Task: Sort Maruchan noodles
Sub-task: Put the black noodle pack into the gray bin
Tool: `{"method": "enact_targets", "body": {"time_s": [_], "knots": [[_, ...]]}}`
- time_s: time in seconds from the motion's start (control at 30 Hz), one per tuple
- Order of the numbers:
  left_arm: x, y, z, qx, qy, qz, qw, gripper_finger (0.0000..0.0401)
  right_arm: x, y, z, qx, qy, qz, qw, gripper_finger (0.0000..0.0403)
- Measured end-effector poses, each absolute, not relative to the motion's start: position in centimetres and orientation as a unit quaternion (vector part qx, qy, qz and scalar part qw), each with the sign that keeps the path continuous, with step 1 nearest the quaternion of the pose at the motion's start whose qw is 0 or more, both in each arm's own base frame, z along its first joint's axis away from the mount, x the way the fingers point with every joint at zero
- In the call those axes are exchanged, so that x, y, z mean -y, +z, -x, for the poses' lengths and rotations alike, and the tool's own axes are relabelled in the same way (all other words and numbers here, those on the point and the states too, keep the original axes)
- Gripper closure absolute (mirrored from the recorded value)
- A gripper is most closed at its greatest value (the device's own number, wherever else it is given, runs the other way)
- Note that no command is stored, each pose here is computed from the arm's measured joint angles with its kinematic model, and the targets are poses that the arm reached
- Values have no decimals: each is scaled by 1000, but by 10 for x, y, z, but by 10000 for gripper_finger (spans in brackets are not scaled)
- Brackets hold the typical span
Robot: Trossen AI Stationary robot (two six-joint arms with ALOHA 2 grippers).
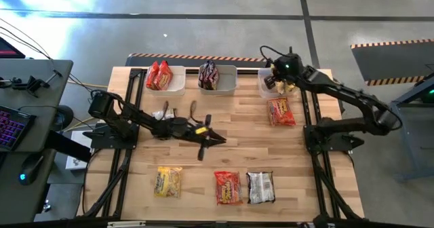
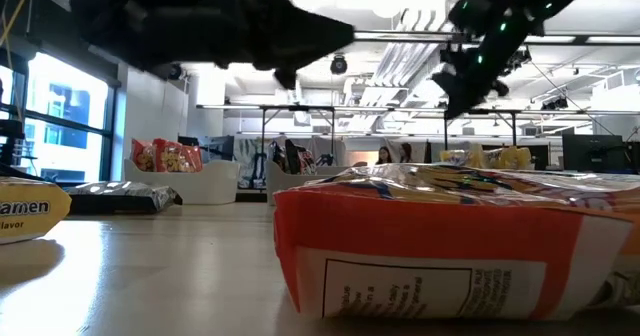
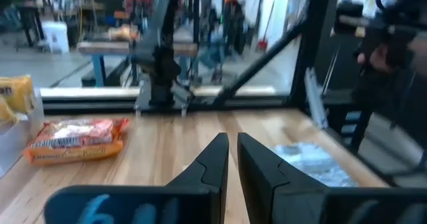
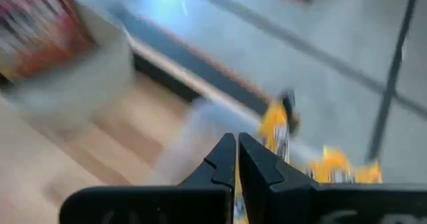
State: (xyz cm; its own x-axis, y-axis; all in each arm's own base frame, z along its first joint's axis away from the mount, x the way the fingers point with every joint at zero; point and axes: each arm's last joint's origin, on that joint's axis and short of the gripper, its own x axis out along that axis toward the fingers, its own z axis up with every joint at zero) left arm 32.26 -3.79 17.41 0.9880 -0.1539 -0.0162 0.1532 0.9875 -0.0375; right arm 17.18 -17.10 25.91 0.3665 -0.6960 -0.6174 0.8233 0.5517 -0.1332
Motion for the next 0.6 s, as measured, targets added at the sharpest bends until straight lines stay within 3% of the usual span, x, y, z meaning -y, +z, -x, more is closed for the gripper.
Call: {"method": "enact_targets", "body": {"time_s": [0.13, 0.33, 0.6], "knots": [[26, 161, -299, 22, -64, 53, 996, 378, 146, 260, -172, -240, -428, -50, 870, 403], [16, 149, -282, -15, -53, 76, 996, 380, 106, 235, -171, -94, -334, -14, 938, 403], [15, 163, -269, -88, -29, 71, 993, 383, 76, 217, -170, -20, -274, -7, 961, 403]]}}
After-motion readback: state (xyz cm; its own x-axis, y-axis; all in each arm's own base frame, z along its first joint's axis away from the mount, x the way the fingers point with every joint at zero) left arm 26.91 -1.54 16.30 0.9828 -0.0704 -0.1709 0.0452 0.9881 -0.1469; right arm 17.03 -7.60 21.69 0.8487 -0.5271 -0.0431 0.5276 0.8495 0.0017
